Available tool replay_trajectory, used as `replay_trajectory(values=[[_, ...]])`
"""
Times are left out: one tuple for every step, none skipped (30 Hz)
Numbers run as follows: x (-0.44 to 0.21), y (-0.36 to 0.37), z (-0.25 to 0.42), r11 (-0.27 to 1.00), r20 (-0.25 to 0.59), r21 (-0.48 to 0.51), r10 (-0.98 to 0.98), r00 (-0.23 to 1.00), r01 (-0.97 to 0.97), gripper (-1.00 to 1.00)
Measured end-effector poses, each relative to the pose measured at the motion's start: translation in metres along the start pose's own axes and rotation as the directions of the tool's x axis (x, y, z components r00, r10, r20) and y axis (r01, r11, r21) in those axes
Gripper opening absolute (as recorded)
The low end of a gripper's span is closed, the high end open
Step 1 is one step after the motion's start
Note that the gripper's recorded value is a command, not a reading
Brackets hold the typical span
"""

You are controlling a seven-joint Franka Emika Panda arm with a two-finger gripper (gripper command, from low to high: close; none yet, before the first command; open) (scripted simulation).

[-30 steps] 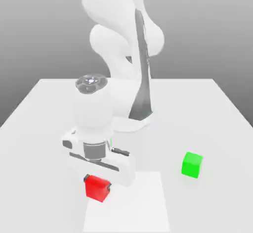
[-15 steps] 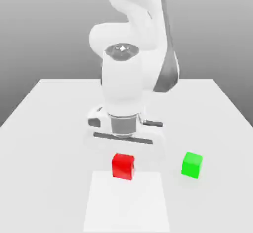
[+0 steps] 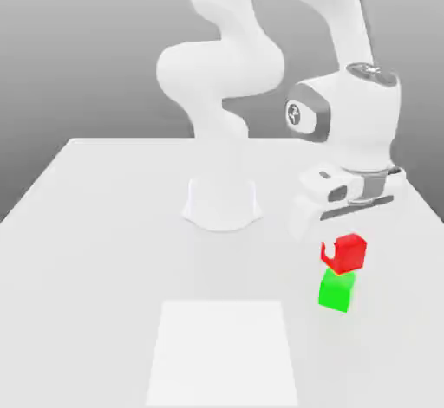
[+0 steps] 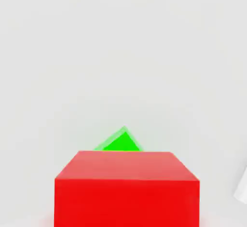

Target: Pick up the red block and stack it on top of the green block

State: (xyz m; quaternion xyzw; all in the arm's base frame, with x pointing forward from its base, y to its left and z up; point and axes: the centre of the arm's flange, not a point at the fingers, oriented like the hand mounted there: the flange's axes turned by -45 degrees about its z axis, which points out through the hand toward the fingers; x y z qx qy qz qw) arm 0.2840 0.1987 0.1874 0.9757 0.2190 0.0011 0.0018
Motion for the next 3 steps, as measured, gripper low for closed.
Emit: replay_trajectory(values=[[-0.0008, -0.0003, 0.0052, 1.000, 0.000, 0.002, -0.001, 1.000, 0.001, 1.00], [-0.0008, -0.0004, 0.0052, 1.000, 0.000, 0.002, -0.001, 1.000, 0.001, 1.00], [-0.0008, -0.0004, 0.0052, 1.000, 0.000, 0.002, -0.001, 1.000, 0.001, 1.00]])
